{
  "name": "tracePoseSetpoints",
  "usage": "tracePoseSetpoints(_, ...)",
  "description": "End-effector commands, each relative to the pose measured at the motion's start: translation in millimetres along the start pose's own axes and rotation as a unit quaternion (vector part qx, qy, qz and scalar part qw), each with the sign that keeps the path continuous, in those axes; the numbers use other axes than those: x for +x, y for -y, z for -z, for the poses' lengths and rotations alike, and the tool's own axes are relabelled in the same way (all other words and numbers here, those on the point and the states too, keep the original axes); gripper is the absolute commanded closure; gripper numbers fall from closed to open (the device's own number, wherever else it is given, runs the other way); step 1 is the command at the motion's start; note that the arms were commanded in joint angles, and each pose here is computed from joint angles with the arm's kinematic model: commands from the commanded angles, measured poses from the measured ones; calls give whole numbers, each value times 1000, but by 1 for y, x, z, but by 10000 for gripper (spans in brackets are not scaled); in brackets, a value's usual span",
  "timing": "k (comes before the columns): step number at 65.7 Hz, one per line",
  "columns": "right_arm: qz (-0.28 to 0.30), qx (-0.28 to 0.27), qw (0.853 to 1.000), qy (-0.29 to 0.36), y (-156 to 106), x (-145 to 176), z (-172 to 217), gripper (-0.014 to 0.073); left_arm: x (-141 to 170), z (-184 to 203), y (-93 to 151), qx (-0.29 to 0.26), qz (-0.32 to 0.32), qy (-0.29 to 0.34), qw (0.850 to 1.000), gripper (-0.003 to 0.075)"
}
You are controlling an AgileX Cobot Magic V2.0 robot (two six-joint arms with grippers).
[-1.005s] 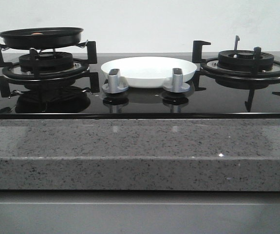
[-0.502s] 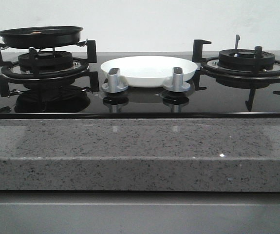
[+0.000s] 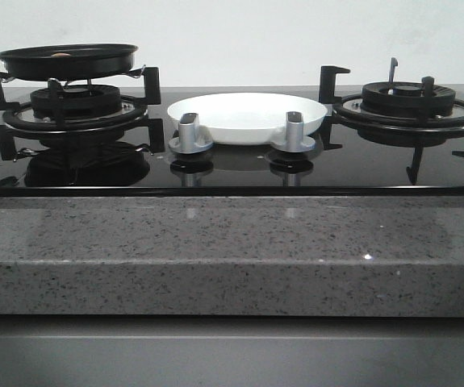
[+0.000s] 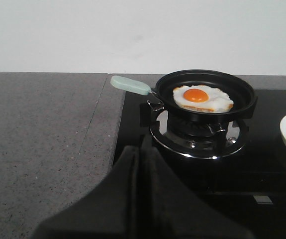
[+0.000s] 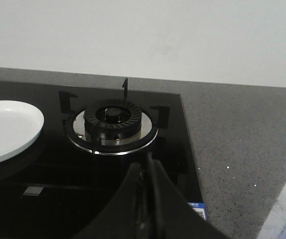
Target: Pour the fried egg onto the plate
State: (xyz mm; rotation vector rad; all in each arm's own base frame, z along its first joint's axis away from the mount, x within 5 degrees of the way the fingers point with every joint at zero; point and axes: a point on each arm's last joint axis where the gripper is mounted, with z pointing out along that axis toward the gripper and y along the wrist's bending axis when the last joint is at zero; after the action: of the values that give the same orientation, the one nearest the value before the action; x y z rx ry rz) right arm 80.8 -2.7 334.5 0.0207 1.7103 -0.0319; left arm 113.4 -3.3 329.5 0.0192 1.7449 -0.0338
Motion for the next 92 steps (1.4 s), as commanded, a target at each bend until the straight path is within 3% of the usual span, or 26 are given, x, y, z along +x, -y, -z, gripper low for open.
tracePoseSetpoints(1,7,6,999,35,1,-18,-3,631,-18,0,0,-2,8,47,999,738)
tracePoseSetpoints(8,7,6,999,34,1,-18,-4,501,-19,0,-1,-3,8,52,999,662)
tracePoseSetpoints(12,7,6,999,34,1,-18,-4,351,-19,0,-1,-3,8,55,998,546)
tracePoseSetpoints(18,7,6,999,34,1,-18,-4,144,-20,0,-1,-3,8,56,998,286)
tracePoseSetpoints(24,7,6,999,34,1,-18,-4,3,-18,0,-1,-3,8,54,999,75)
tracePoseSetpoints(27,7,6,999,33,1,-18,-4,-29,-18,0,-1,-3,8,53,999,20)
tracePoseSetpoints(47,-5,1,999,32,0,-18,-7,-30,-16,-1,-1,-3,8,52,999,85)
tracePoseSetpoints(56,-28,-7,1000,-7,-1,-19,-28,-10,-16,-1,-1,-3,8,52,999,119)
tracePoseSetpoints(72,-33,-15,995,-89,-4,-30,-83,99,-16,-1,-1,-3,8,52,999,169)
tracePoseSetpoints(92,-7,-104,976,-190,-52,-45,-161,99,-16,-1,-1,-3,8,52,999,199)
